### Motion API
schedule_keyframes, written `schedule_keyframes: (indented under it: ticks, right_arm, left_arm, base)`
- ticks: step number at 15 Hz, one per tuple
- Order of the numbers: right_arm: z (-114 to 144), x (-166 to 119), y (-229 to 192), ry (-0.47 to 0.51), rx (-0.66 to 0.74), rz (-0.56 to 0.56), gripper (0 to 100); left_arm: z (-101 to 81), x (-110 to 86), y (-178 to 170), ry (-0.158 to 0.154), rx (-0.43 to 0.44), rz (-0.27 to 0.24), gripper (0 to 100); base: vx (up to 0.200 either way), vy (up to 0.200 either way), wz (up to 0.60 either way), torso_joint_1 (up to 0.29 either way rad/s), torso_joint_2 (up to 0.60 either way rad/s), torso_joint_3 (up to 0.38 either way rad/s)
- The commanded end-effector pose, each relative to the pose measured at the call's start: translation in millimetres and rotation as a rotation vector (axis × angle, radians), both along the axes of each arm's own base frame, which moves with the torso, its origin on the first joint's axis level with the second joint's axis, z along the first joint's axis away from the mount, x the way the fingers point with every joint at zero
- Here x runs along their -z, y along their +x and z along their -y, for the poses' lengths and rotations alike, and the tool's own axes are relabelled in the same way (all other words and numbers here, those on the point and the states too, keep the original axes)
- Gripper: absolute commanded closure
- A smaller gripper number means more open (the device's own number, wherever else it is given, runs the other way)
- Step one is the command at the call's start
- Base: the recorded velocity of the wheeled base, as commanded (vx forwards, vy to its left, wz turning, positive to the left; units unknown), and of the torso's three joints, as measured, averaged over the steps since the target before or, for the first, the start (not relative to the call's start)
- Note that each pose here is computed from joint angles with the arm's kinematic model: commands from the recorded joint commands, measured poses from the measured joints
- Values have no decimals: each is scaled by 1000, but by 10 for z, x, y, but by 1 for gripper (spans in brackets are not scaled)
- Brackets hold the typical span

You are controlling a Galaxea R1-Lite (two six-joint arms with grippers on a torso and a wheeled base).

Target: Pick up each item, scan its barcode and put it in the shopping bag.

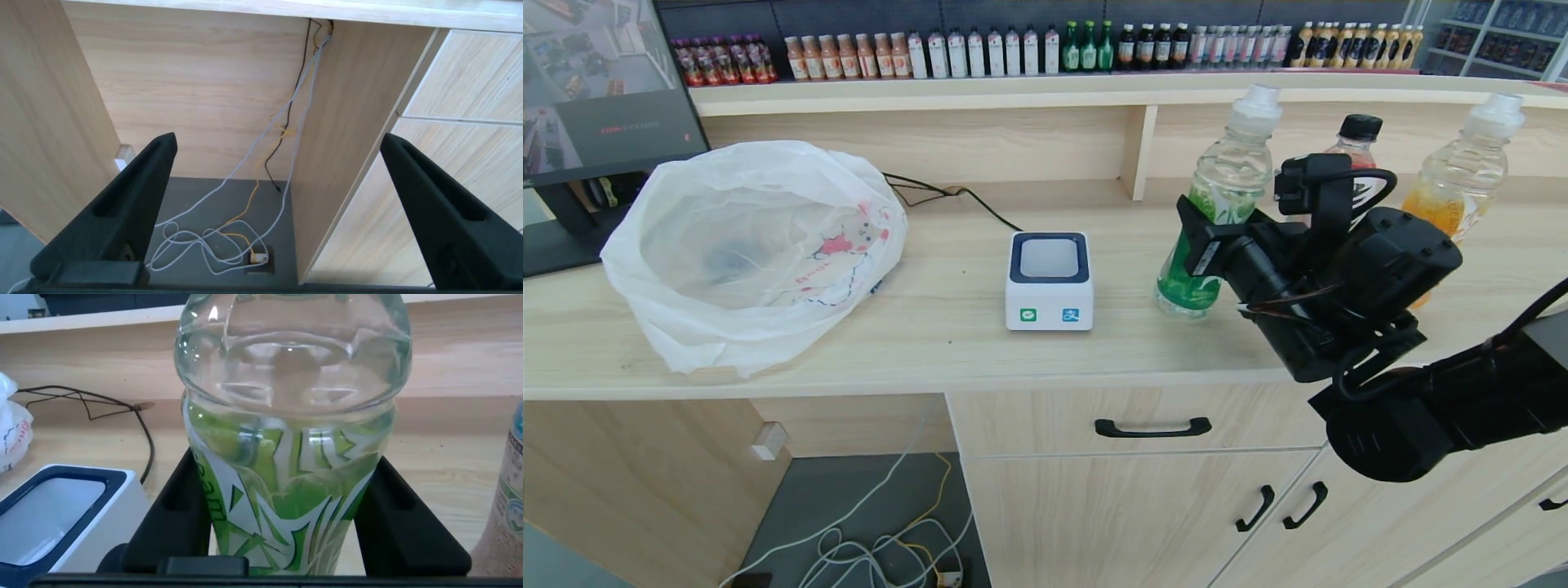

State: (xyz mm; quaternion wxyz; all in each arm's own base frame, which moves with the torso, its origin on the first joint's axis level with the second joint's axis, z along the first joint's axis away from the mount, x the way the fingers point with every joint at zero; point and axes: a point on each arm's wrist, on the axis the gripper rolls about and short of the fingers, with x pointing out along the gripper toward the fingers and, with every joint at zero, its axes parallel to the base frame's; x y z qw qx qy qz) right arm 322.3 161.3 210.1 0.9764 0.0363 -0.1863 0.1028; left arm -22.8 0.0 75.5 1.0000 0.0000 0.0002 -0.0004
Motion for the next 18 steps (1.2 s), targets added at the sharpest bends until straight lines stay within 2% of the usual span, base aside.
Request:
schedule_keyframes:
  ticks: [1, 7, 13, 18]
  right_arm:
    - [42, -116, -96, 12, -5, 27, 100]
    - [146, -395, -584, 41, -51, 79, 100]
    - [375, -270, -1378, 6, -165, 35, 100]
    - [566, -136, -1678, -15, -194, 11, 100]
  left_arm:
    - [0, 0, 0, 0, -1, 0, 0]
    - [0, 0, 0, 0, 1, 0, 0]
    - [0, 0, 0, 0, -1, 0, 0]
    - [0, 0, 0, 0, -1, 0, 0]
  base:
    - [0, 0, 0, 0, 0, 0]
    - [0, 0, 0, 0, 0, 0]
    - [0, 0, 0, 0, 0, 0]
    - [0, 0, 0, 0, 0, 0]
